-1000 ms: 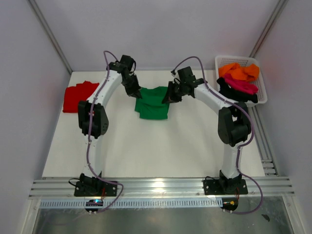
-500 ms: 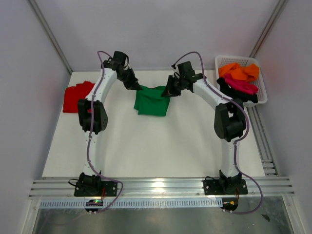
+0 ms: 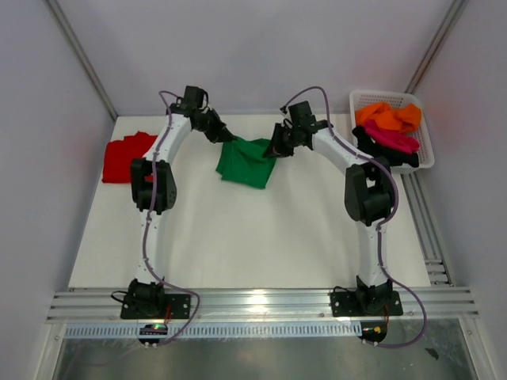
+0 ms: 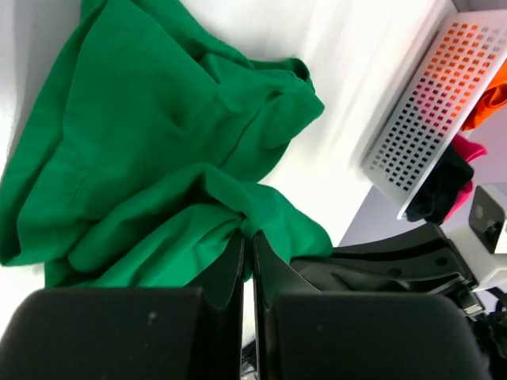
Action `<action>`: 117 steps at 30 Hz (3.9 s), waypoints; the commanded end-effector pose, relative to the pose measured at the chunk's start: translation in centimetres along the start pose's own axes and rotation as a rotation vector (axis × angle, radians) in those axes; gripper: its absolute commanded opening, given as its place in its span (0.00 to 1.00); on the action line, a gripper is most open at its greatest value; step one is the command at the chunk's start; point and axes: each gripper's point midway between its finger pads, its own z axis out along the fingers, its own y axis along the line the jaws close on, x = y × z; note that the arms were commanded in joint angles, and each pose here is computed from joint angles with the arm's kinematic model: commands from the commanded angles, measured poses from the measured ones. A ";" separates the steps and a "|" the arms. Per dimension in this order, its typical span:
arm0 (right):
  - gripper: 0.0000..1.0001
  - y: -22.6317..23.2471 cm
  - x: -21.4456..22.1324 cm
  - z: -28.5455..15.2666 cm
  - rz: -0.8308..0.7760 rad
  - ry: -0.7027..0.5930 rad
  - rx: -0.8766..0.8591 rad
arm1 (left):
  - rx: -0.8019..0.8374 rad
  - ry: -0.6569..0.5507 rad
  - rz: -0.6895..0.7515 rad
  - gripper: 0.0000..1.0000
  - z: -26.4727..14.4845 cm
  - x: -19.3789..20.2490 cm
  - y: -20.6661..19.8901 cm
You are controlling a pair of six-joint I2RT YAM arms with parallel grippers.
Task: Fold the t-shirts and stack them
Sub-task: Fold the long partially folded tshirt into a neat square
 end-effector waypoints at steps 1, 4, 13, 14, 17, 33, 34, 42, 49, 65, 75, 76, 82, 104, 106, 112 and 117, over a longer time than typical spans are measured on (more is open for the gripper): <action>0.08 0.1 -1.4 -0.2 0.010 -0.030 -0.003 | 0.121 -0.072 -0.025 0.01 -0.7 -3.1 -2.5; 0.08 0.1 -1.6 0.1 0.013 -0.035 -0.003 | 0.139 -0.083 -0.071 0.00 -0.3 -3.8 -2.5; 0.08 1.6 -4.7 -0.8 0.013 -0.147 -0.078 | 0.259 -0.156 -0.133 0.00 -0.8 -6.2 -4.8; 0.08 1.8 -5.0 -0.9 0.013 -0.156 -0.085 | 0.281 -0.171 -0.130 0.00 -1.0 -6.7 -5.3; 0.08 2.2 -6.2 -1.2 0.012 -0.189 -0.097 | 0.318 -0.205 -0.146 0.00 -1.7 -8.0 -5.8; 0.19 -1.9 -9.5 2.5 0.192 -0.297 -0.075 | 0.352 -0.164 -0.276 0.44 4.4 -9.7 -2.2; 0.25 -2.0 -9.4 2.7 0.194 -0.294 -0.073 | 0.332 -0.149 -0.283 0.54 4.8 -9.4 -1.6; 0.44 -3.1 -9.2 3.6 0.223 -0.283 -0.058 | 0.282 -0.092 -0.251 0.73 5.7 -7.3 0.7; 0.44 -3.4 -7.9 3.4 0.198 -0.258 -0.059 | 0.269 -0.056 -0.191 0.73 4.6 -5.0 1.3; 0.44 -1.4 -5.5 -4.2 -0.022 -0.302 -0.011 | 0.087 -0.041 0.058 0.72 -2.5 1.0 3.6; 0.44 0.9 -2.2 -1.9 -0.070 -0.218 -0.057 | 0.014 -0.046 0.082 0.71 -6.9 5.9 5.8; 0.44 1.2 -2.0 -1.4 -0.077 -0.209 -0.062 | 0.004 -0.035 0.076 0.71 -7.1 6.8 6.4; 0.44 1.5 -2.4 2.3 -0.082 -0.174 -0.093 | 0.049 -0.069 0.115 0.71 -11.3 9.8 5.2; 0.44 4.6 -12.6 5.1 -0.063 -0.453 -0.135 | 0.057 -0.197 0.195 0.72 -20.0 18.3 7.2; 0.44 3.1 -11.9 6.8 -0.026 -0.423 -0.106 | 0.057 -0.211 0.200 0.72 -20.6 18.4 7.1; 0.44 -1.1 -8.9 9.5 0.094 -0.344 0.007 | 0.079 -0.243 0.200 0.72 -22.2 19.1 6.5; 0.44 -3.5 -5.6 10.2 0.194 -0.249 0.100 | 0.099 -0.257 0.203 0.72 -23.3 19.3 5.7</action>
